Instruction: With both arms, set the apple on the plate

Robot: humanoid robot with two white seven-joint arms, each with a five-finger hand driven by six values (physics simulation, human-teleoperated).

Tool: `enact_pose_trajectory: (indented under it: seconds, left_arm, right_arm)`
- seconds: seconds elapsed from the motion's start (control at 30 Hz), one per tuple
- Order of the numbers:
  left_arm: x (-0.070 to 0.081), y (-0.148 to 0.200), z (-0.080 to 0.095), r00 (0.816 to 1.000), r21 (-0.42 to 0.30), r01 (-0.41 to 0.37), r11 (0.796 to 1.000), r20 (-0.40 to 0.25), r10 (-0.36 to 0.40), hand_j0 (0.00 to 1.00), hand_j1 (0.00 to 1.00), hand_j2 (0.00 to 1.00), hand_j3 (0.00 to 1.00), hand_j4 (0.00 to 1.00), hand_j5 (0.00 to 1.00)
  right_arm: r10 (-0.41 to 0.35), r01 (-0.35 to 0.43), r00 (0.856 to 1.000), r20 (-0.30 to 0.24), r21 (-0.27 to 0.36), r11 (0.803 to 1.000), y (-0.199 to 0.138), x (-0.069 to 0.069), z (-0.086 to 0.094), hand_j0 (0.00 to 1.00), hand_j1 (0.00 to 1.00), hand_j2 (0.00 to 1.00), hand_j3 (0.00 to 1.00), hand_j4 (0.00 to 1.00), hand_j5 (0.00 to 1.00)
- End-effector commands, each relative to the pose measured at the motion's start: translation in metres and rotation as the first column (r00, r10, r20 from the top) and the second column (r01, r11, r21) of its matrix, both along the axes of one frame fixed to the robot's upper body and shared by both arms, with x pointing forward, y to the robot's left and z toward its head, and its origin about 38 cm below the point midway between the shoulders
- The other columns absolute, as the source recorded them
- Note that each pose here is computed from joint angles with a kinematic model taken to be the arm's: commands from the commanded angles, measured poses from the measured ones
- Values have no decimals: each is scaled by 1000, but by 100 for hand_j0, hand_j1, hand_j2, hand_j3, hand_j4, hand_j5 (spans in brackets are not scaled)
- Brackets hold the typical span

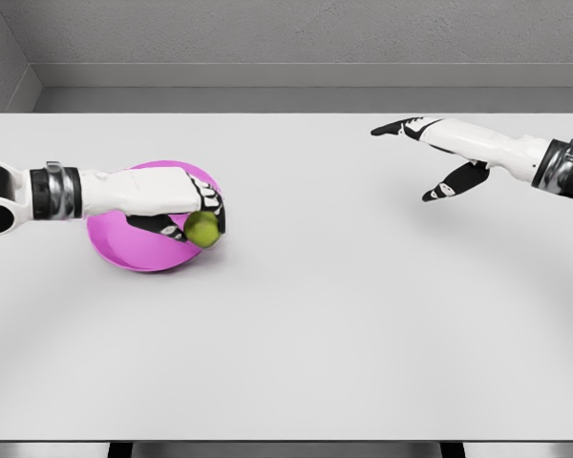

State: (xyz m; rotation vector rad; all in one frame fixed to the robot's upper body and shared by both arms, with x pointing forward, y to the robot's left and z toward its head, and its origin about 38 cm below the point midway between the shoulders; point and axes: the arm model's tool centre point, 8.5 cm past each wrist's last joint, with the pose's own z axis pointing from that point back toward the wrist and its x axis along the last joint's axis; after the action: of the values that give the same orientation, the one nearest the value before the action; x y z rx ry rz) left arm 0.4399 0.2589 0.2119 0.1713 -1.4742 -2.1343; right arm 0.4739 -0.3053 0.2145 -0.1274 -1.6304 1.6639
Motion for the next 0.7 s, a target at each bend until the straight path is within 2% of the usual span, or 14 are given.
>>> enact_pose_trajectory:
  seconds: [0.0, 0.1, 0.2, 0.3, 0.37, 0.47, 0.5, 0.53, 0.57, 0.6, 0.67]
  left_arm:
    - [20, 55, 9, 985, -19, -170, 985, -10, 170, 45, 45, 45, 45, 45, 45]
    - [31, 65, -4, 973, -21, -228, 973, -44, 227, 46, 46, 46, 46, 46, 46]
    - [35, 65, -12, 968, -25, -246, 969, -63, 244, 55, 55, 55, 55, 55, 55]
    - [35, 60, -15, 969, -35, -238, 971, -71, 235, 71, 71, 71, 71, 71, 71]
    - [35, 59, -16, 969, -41, -238, 970, -73, 235, 87, 87, 87, 87, 87, 87]
    - [36, 60, -14, 969, -48, -242, 969, -70, 239, 100, 100, 100, 100, 100, 100]
    - [37, 63, -10, 967, -53, -248, 967, -65, 245, 100, 100, 100, 100, 100, 100]
    - [37, 70, -4, 962, -93, -270, 958, -71, 264, 100, 100, 100, 100, 100, 100]
    - [40, 85, -1, 949, -111, -312, 944, -79, 305, 100, 100, 100, 100, 100, 100]
    - [44, 105, -9, 924, -105, -377, 920, -105, 367, 100, 100, 100, 100, 100, 100]
    - [47, 156, -20, 846, -118, -529, 841, -158, 510, 100, 100, 100, 100, 100, 100]
  right_arm:
    - [1, -1, 1000, -3, 10, 1000, 1, 0, 0, 100, 100, 100, 100, 100, 100]
    - [2, -2, 1000, -1, 11, 1000, 2, 1, 1, 100, 100, 100, 100, 100, 100]
    - [4, -4, 1000, -4, 9, 1000, 3, 0, -1, 100, 100, 100, 100, 100, 100]
    - [4, -4, 1000, -4, 9, 1000, 3, 0, -1, 100, 100, 100, 100, 100, 100]
    - [1, -1, 1000, -4, 3, 1000, 1, 0, 0, 100, 100, 100, 100, 100, 100]
    - [6, -6, 1000, -9, -1, 1000, 2, 0, -2, 100, 100, 100, 100, 100, 100]
    - [6, -6, 1000, -11, -3, 1000, 2, -1, -2, 100, 100, 100, 100, 100, 100]
    - [5, -5, 1000, -11, -4, 1000, 1, -1, -2, 100, 100, 100, 100, 100, 100]
    - [4, -4, 1000, -10, -6, 1000, 1, -1, -2, 100, 100, 100, 100, 100, 100]
    - [4, -4, 1000, -10, -6, 1000, 1, -1, -2, 100, 100, 100, 100, 100, 100]
    - [-2, 2, 1000, -8, -11, 1000, -3, -1, -1, 100, 100, 100, 100, 100, 100]
